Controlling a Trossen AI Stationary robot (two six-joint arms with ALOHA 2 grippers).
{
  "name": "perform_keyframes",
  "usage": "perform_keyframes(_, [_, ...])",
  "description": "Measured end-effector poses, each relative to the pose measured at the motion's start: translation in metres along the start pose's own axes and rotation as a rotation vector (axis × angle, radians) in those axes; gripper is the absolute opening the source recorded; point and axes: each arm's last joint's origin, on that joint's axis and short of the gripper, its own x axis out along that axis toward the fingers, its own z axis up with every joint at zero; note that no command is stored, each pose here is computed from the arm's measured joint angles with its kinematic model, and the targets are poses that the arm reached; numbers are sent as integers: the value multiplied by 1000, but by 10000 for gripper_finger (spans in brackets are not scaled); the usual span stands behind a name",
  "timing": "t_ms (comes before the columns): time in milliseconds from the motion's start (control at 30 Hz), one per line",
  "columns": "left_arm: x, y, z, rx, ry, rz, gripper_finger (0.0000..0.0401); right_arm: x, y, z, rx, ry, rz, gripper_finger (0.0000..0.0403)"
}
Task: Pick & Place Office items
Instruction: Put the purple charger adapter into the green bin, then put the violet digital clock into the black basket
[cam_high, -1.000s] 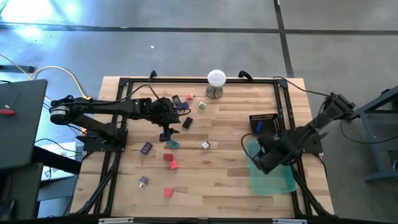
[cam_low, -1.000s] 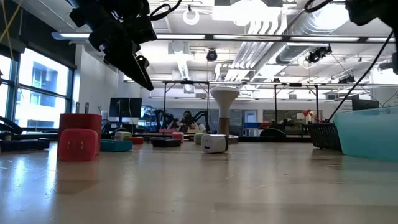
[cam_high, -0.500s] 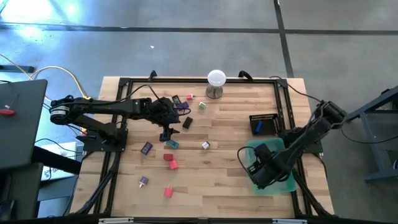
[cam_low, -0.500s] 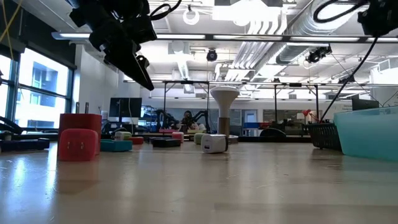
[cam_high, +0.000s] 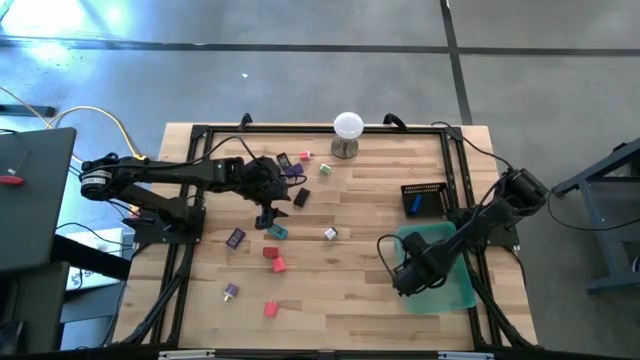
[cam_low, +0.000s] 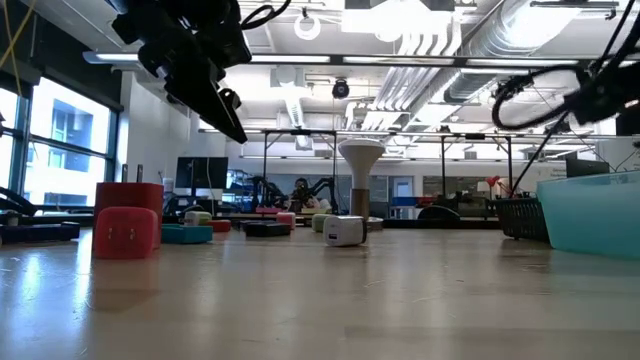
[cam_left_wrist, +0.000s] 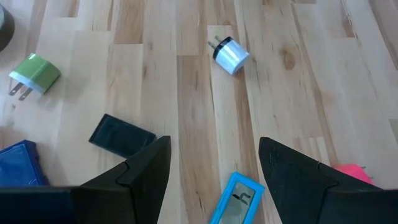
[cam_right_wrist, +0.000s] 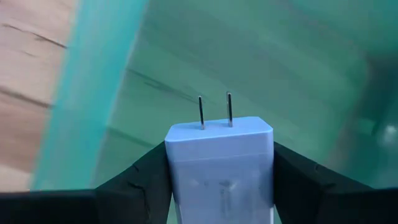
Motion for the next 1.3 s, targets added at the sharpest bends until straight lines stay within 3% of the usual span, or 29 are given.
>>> perform_keyframes(367, [0, 0, 0, 0, 0, 1, 234, 21, -1, 11, -47, 70, 34, 207])
perform_keyframes(633, [0, 0, 0, 1, 0, 1, 234, 21, -4, 12, -97, 68, 33, 240])
perform_keyframes(1067, [0, 0, 0, 1, -3, 4, 234, 7, -24, 16, -90, 58, -22, 244])
perform_keyframes(1300, [0, 0, 1, -3, -6, 7, 234, -13, -40, 19, -96, 61, 55, 244])
